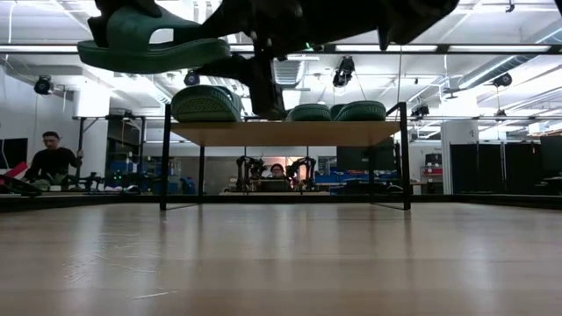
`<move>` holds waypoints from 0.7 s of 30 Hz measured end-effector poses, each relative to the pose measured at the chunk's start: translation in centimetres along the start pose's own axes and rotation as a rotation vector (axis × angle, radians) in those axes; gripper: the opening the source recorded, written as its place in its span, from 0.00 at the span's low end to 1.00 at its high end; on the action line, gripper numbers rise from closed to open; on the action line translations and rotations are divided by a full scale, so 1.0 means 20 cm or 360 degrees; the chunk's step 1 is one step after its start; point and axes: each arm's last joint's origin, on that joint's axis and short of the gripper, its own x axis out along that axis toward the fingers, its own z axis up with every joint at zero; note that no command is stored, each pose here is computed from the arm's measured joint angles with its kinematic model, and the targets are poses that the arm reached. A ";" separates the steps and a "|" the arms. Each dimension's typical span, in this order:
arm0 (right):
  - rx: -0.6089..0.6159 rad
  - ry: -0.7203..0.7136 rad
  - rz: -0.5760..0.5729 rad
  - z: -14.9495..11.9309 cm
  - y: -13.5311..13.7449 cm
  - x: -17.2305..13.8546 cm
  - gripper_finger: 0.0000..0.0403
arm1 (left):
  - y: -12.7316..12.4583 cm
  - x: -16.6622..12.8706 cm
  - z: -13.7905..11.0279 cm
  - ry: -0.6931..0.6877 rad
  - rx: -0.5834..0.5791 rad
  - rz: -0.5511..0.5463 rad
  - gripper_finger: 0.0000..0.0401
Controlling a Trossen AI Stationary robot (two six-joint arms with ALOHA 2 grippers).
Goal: Pick and place slides into the shelf
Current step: Put the green slide on the shelf
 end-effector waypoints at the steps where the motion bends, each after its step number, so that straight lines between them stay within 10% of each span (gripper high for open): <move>1: 0.0047 0.0001 -0.0008 0.00 -0.01 0.00 0.46 | 0.00 0.00 0.00 0.0000 0.0005 0.0001 0.00; 9: 0.0192 -0.0001 0.0009 0.00 -0.01 0.00 0.42 | 0.00 -0.01 0.00 -0.0017 0.0114 -0.0012 0.00; 17: 0.0085 0.0051 0.0002 0.00 -0.01 0.00 0.09 | -0.01 0.00 0.02 -0.0064 0.0220 -0.0025 0.00; 21: 0.0154 0.0109 -0.0061 -0.01 -0.04 0.00 0.08 | -0.02 -0.01 0.04 -0.0150 0.0421 -0.0042 0.04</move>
